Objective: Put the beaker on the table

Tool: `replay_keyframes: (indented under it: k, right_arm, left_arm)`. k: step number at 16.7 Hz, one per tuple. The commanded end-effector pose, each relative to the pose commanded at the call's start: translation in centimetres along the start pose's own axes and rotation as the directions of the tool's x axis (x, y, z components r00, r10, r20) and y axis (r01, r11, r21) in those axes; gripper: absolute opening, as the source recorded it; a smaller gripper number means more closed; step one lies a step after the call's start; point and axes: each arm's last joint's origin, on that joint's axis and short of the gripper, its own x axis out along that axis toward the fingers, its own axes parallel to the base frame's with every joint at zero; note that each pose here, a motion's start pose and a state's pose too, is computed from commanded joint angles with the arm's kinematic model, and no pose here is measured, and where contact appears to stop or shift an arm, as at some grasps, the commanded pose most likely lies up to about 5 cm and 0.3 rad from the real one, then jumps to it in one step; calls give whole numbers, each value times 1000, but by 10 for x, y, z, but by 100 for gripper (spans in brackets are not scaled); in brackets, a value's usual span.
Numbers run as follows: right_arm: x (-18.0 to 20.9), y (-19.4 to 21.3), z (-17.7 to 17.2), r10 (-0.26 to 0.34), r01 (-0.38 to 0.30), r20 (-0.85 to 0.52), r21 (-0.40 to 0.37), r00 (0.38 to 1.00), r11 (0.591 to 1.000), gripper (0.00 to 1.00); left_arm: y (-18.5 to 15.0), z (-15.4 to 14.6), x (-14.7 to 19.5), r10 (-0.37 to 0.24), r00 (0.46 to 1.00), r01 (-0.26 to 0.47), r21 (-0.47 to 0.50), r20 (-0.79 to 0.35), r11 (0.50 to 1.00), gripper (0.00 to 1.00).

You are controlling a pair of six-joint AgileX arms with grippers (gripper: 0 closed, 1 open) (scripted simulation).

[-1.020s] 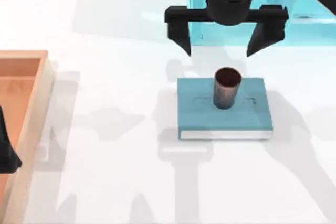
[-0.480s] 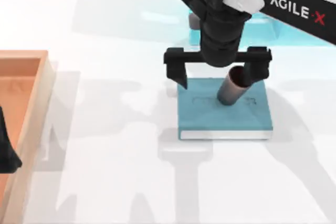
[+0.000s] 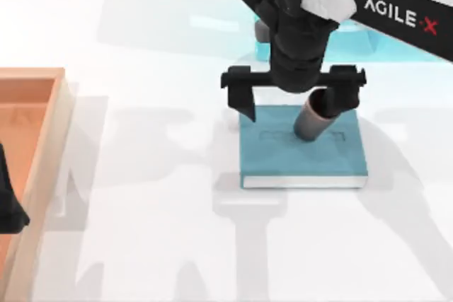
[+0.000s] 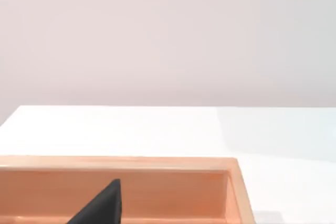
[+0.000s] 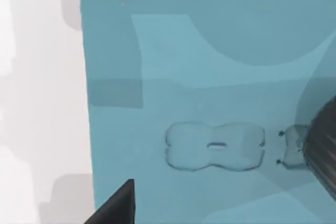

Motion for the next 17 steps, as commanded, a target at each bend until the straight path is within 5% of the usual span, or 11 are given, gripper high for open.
replay_keyframes:
  k: [10, 17]
  right_arm:
    - [0, 0, 0, 0, 0, 0, 0, 1000, 1000, 2]
    - [0, 0, 0, 0, 0, 0, 0, 1000, 1000, 0]
  left_arm:
    - [0, 0, 0, 0, 1000, 0, 0, 0, 1000, 100]
    - [0, 0, 0, 0, 1000, 0, 0, 0, 1000, 100]
